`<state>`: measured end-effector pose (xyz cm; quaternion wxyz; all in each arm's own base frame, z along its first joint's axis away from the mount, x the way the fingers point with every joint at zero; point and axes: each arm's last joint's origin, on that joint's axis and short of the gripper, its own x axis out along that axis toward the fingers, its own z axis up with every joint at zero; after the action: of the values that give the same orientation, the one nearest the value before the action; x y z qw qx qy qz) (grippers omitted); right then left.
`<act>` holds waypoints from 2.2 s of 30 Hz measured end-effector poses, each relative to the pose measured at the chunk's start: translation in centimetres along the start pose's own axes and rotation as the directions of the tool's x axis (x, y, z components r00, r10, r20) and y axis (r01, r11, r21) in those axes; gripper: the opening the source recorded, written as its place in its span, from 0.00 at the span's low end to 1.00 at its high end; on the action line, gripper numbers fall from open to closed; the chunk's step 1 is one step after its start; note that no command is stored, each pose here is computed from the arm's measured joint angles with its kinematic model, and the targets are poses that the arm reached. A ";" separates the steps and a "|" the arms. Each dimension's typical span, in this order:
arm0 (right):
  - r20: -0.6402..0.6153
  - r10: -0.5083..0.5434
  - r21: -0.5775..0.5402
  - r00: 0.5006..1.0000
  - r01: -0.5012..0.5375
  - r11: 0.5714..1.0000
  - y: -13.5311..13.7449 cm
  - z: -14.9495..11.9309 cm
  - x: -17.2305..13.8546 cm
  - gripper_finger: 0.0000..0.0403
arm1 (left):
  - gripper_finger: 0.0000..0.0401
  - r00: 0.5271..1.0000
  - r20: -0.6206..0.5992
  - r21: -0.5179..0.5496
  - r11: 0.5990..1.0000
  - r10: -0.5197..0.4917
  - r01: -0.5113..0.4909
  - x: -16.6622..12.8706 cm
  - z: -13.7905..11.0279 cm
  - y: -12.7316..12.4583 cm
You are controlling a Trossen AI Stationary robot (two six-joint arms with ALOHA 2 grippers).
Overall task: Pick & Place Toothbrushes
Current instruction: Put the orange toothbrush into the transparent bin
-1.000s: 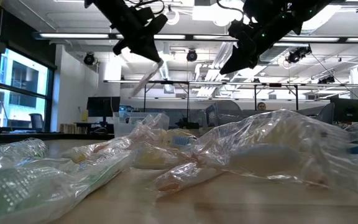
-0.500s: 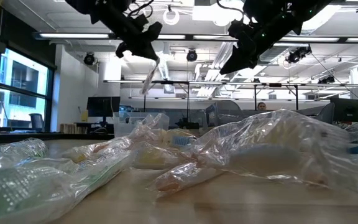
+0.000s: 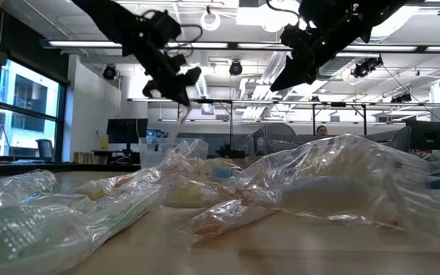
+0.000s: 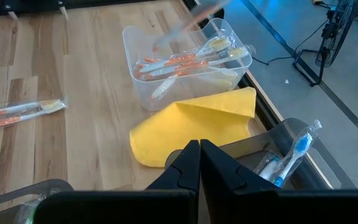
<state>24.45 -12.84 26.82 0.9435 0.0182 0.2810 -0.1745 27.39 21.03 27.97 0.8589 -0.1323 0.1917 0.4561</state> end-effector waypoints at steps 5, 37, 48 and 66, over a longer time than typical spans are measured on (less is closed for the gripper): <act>0.000 0.000 0.000 1.000 0.000 1.000 0.0 0.0 0.0 0.01 | 0.00 0.998 -0.058 0.018 1.000 0.016 -0.014 2.0 -1.5 -0.3; -0.001 -0.007 -0.003 1.000 0.007 1.000 0.0 0.0 0.0 0.01 | 0.36 0.984 -0.172 0.065 0.997 0.043 -0.032 2.5 -3.0 -0.2; 0.033 -0.012 0.000 0.999 0.012 1.000 -0.1 0.3 0.0 0.01 | 0.46 0.984 -0.173 0.107 0.994 0.043 -0.025 2.5 -3.0 -0.2; 0.035 -0.012 0.001 0.999 0.012 1.000 -0.1 0.3 0.0 0.01 | 0.38 0.989 -0.108 0.207 0.970 -0.106 0.126 -2.0 -2.1 -4.7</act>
<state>24.61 -12.95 27.11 0.9472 0.0140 0.2646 -0.1805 29.87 16.08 27.23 0.8831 -0.0721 0.2724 0.3750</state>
